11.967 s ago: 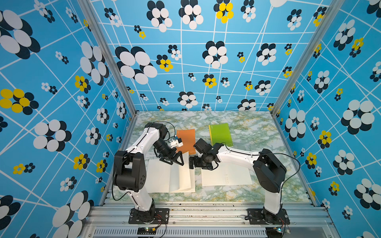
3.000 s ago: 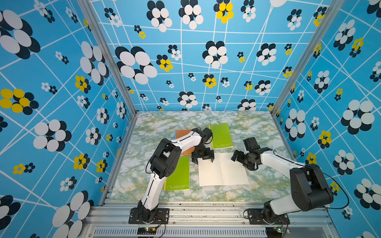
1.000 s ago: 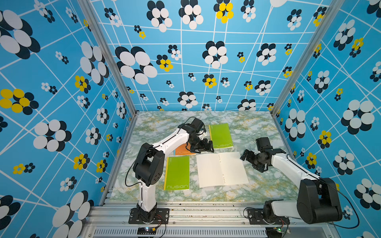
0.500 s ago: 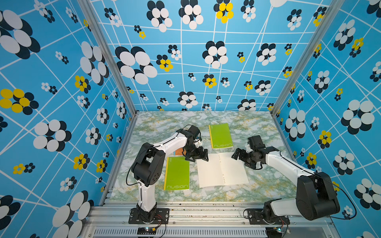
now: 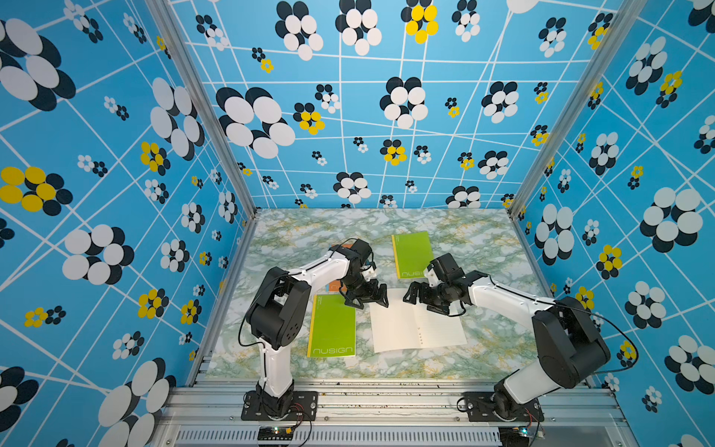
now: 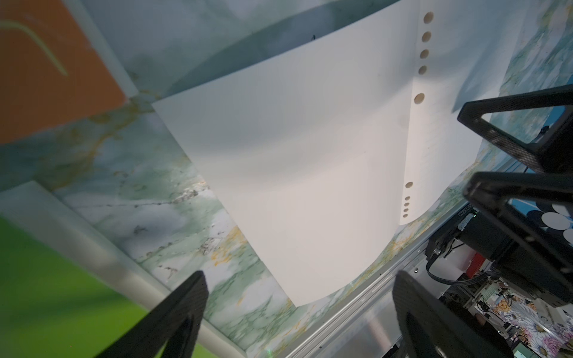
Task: Close the notebook
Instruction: Close the notebook at the center of the board.
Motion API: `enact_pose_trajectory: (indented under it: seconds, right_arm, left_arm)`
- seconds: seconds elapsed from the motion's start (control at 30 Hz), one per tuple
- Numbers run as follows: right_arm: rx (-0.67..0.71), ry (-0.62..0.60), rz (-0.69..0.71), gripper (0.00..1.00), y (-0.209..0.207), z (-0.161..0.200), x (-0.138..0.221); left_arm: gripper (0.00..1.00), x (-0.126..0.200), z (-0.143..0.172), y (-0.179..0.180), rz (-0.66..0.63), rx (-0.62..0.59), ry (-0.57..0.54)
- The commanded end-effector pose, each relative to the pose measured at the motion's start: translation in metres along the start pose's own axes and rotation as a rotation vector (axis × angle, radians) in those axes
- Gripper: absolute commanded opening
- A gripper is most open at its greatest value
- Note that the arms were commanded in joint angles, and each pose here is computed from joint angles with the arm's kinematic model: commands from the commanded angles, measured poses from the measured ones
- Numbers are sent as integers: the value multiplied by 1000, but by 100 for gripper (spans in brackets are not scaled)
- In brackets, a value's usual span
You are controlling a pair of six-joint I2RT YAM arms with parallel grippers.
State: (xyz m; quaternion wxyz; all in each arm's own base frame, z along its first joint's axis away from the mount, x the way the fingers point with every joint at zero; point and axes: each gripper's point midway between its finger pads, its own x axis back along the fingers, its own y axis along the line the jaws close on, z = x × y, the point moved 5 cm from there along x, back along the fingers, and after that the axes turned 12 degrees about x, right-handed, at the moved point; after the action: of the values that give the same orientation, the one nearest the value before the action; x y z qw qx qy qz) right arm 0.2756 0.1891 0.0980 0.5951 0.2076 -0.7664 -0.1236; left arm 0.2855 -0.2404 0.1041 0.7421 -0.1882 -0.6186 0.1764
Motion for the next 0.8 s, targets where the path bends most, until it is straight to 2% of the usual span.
enact_pose_trajectory:
  seconds: [0.0, 0.37, 0.6, 0.77]
  right_arm:
    - [5, -25, -24, 99, 11, -10, 2]
    - [40, 39, -59, 99, 32, -4, -19]
    - [35, 78, 54, 99, 16, 1, -25]
    - [31, 96, 73, 99, 12, 3, -30]
  left_arm:
    - [96, -3, 3, 13, -3, 16, 31]
    - [96, 0, -6, 24, 12, 55, 19]
    - [95, -4, -2, 22, 25, 54, 40]
    - [95, -12, 4, 16, 21, 22, 59]
